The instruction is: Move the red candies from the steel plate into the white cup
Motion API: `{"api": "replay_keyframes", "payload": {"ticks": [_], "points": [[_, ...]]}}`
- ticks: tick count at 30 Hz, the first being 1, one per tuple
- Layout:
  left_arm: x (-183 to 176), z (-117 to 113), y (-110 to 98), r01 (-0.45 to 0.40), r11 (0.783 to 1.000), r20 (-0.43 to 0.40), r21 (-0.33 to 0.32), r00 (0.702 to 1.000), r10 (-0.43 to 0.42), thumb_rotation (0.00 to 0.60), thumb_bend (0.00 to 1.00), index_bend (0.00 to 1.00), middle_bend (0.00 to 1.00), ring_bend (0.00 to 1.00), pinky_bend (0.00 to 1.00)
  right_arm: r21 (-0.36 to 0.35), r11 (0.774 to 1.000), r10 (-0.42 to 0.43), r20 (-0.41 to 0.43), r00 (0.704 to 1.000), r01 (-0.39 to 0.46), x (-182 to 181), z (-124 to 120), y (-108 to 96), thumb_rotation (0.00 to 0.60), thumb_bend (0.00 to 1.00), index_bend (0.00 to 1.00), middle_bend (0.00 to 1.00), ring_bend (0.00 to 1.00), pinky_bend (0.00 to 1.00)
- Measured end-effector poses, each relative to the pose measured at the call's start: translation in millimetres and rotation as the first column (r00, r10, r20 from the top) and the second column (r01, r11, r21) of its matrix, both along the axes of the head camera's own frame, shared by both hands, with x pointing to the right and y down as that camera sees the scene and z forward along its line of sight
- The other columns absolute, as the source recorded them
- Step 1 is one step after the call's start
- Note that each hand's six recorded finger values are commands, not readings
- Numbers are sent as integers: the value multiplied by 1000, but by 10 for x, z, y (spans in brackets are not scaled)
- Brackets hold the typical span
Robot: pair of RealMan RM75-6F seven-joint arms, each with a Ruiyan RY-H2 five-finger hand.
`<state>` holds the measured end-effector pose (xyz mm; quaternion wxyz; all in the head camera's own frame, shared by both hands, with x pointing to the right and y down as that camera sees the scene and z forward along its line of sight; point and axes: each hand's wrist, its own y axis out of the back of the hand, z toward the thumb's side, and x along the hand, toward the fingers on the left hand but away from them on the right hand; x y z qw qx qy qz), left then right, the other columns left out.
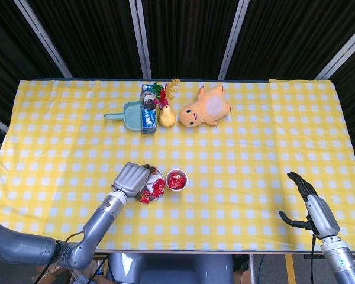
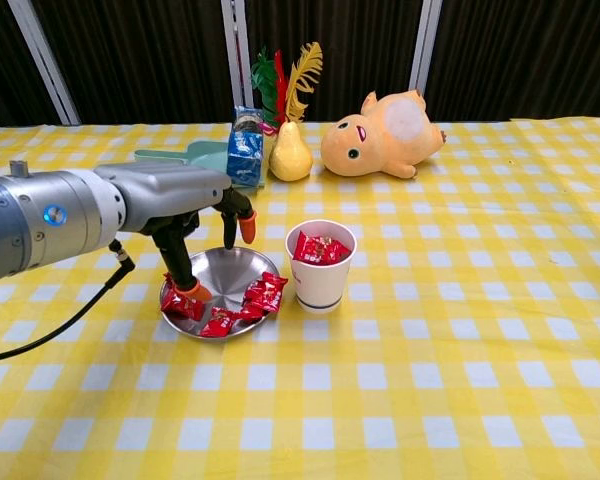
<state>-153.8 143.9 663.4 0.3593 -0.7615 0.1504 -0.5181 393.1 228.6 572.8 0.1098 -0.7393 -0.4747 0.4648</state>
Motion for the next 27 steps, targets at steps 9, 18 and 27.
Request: {"api": "replay_keyframes", "payload": {"ticks": [9, 18, 27], "points": [[81, 168, 145, -45, 998, 4, -35, 999, 46, 600, 194, 300, 301, 832, 901, -3, 1000, 3, 3, 1000, -3, 6, 2, -2, 600, 362, 0, 0, 0, 1], [169, 288, 188, -51, 998, 10, -47, 999, 51, 600, 201, 320, 307, 833, 901, -3, 1000, 2, 3, 1000, -2, 6, 3, -3, 600, 362, 0, 0, 0, 1], [121, 351, 231, -53, 997, 32, -60, 998, 55, 600, 205, 369, 377, 833, 901, -4, 1000, -1, 3, 1000, 1, 1, 2, -2, 600, 362, 0, 0, 0, 1]]}}
